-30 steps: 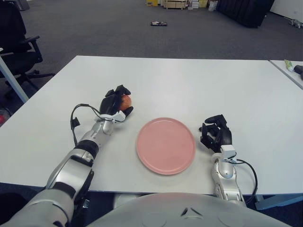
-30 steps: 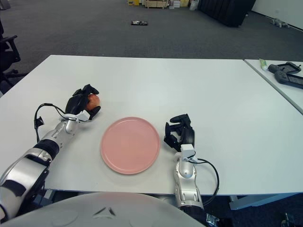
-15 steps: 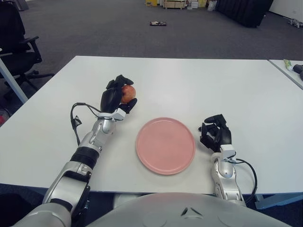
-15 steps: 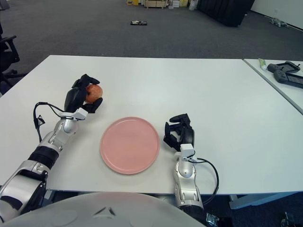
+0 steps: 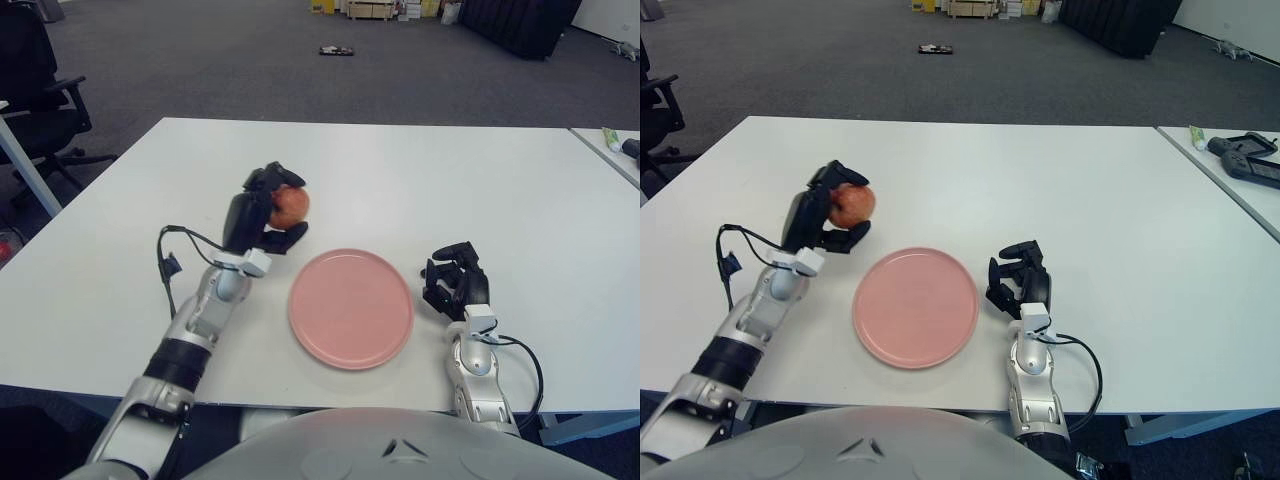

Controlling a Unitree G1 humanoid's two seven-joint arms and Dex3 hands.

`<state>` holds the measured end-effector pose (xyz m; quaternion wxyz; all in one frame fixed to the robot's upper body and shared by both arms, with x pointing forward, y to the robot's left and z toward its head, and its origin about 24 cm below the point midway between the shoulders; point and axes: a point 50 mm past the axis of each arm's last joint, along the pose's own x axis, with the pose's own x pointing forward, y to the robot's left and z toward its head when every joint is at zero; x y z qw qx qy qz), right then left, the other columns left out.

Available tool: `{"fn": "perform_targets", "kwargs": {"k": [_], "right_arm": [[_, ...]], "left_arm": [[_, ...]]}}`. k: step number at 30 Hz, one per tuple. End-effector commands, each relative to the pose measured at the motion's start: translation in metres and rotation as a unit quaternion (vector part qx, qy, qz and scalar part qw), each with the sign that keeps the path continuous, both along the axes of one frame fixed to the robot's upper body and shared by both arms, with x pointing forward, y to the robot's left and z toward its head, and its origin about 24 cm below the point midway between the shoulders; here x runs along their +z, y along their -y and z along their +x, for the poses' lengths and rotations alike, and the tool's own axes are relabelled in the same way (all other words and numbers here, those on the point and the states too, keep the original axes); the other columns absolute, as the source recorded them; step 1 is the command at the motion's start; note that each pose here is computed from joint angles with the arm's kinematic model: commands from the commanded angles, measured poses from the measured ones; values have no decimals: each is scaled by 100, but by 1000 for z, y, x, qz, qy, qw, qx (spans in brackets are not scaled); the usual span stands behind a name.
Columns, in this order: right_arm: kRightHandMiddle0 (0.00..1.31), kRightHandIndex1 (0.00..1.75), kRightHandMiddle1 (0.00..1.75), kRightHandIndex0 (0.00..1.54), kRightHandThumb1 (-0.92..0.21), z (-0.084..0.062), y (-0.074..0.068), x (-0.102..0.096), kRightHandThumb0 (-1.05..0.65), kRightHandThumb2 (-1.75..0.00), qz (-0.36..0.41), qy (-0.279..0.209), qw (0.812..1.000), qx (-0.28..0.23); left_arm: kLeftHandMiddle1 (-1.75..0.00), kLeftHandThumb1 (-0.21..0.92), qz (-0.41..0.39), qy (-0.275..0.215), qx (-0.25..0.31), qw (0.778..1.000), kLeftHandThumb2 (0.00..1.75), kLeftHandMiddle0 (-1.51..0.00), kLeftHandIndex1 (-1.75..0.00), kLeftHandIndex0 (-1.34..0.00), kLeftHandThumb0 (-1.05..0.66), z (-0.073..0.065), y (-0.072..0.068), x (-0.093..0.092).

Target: Put the apple into the plate.

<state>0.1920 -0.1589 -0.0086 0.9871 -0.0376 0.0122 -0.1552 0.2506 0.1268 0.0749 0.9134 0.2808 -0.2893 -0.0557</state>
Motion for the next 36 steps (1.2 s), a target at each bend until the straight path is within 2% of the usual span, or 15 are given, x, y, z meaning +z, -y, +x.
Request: {"fn": "perform_targets", "kwargs": {"k": [1,6,12,15,19,21,29,36], "right_arm": [[35,138,175,63,-66,-2,1,-7,-38,-89,-4,-25,1000,-2],[34,137,175,62,-67,-2,1,-7,-38,-87,-3,-24,1000,-2],[35,137,175,62,-67,-2,0,-6,-38,-88,4,-21,1000,1],[35,137,175,61,-66,-2,-1,-6,-39,-89,6,-21,1000,1],[35,136,175,59,-66,-2,-1,-7,-38,-88,6,-21,1000,1],[35,137,175,58,-67,-2,-1,-7,-38,-88,7,-21,1000,1],[35,138,175,60,-66,-2,-1,-7,-38,-88,12,-23,1000,0],[35,136,175,58,-66,-2,-1,-9,-38,-88,11,-31,999,-6]], "left_arm": [[-175,19,-6,6,-61,998,147,-130,-175,-71,-52,-11,17,4],[-175,17,-4,-17,-119,993,150,-131,-175,-73,-53,-18,25,-1],[-175,20,29,-39,-199,979,146,-128,-175,-71,-52,-28,38,-9],[-175,21,43,-43,-218,974,144,-126,-175,-69,-51,-30,41,-11],[-175,24,96,-53,-273,956,141,-124,-175,-67,-50,-41,59,-29],[-175,25,110,-57,-294,948,140,-124,-175,-66,-49,-43,62,-32],[-175,27,167,-82,-342,921,138,-121,-175,-65,-49,-50,70,-42],[-175,30,215,-92,-350,907,134,-119,-175,-62,-47,-53,75,-54]]}}
